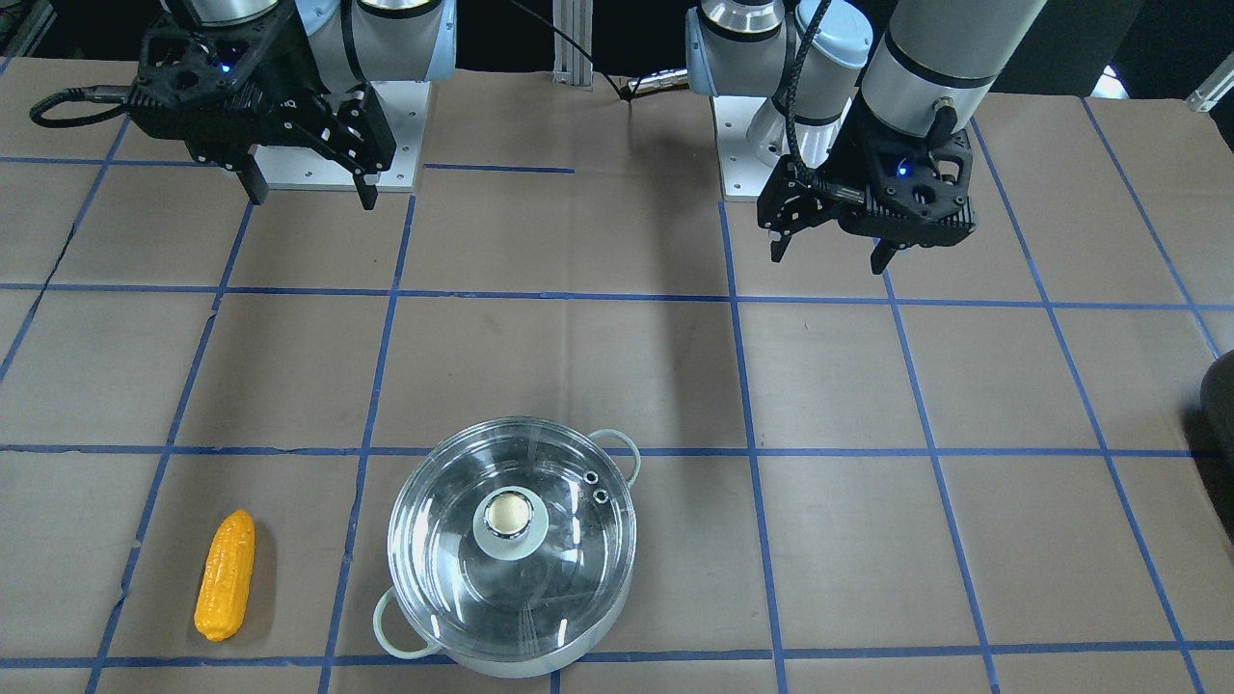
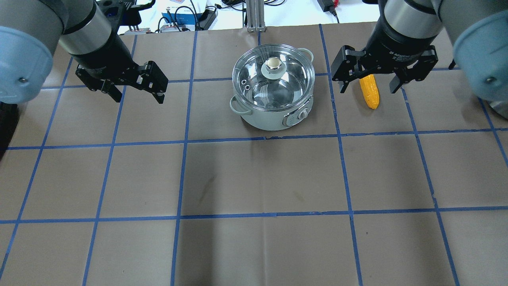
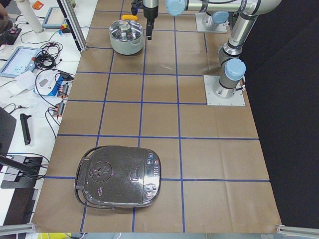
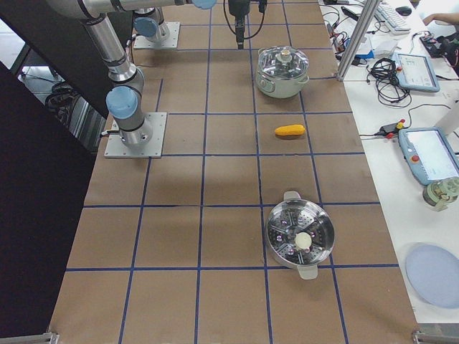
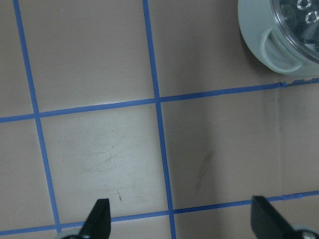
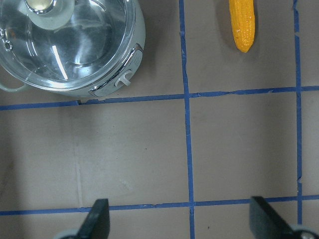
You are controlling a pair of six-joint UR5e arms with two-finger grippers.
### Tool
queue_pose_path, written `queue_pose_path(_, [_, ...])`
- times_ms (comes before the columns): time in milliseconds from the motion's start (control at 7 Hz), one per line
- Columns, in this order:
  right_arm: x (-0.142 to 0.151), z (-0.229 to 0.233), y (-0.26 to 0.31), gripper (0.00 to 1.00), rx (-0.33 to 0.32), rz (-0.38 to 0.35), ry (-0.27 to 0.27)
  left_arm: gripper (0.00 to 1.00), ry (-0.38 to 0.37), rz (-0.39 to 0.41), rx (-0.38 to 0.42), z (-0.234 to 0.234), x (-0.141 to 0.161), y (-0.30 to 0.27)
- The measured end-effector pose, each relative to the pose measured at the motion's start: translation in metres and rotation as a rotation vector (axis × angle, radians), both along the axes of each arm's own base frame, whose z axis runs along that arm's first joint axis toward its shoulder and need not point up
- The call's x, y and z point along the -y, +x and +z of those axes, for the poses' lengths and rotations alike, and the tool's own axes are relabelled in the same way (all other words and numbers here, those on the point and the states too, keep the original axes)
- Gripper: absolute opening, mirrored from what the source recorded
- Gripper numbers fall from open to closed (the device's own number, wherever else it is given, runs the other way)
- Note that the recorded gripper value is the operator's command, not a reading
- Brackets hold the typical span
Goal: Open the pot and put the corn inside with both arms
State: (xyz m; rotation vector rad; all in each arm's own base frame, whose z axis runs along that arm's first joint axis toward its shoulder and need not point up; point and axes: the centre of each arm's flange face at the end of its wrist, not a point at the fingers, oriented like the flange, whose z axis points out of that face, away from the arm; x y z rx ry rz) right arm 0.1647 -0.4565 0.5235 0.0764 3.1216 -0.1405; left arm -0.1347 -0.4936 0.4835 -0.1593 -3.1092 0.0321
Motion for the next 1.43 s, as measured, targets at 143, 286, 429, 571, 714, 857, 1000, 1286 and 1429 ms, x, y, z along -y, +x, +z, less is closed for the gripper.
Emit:
queue_pose_path(143, [0.0, 0.0, 0.0, 1.0, 0.0, 0.0, 0.0, 1.0, 0.001, 0.0, 0.0, 0.0, 0.0, 0.0])
queue_pose_path(286, [0.0, 0.0, 0.0, 1.0, 0.0, 0.0, 0.0, 1.0, 0.0, 0.0, 0.0, -0.001, 0.0, 0.0])
queue_pose_path(429, [0.0, 0.0, 0.0, 1.0, 0.0, 0.0, 0.0, 1.0, -0.001, 0.0, -0.001, 0.0, 0.0, 0.0])
queue_pose_path(571, [0.0, 0.0, 0.0, 1.0, 0.0, 0.0, 0.0, 1.0, -0.005, 0.003, 0.0, 0.002, 0.002, 0.0])
queue_pose_path(714, [0.0, 0.0, 0.0, 1.0, 0.0, 0.0, 0.0, 1.0, -0.007, 0.023, -0.001, 0.004, 0.007, 0.0])
queue_pose_path(857, [0.0, 0.0, 0.0, 1.0, 0.0, 0.0, 0.0, 1.0, -0.003, 0.059, -0.007, 0.002, 0.014, -0.002])
queue_pose_path(1000, [0.0, 0.0, 0.0, 1.0, 0.0, 0.0, 0.0, 1.0, -0.001, 0.088, -0.012, 0.001, 0.021, -0.006])
queue_pose_path(1286, [0.0, 0.0, 0.0, 1.0, 0.0, 0.0, -0.001, 1.0, -0.018, 0.075, -0.017, 0.006, 0.039, -0.029])
queue_pose_path(1429, [0.0, 0.0, 0.0, 1.0, 0.0, 0.0, 0.0, 1.0, -0.031, 0.063, -0.021, 0.009, 0.051, -0.055])
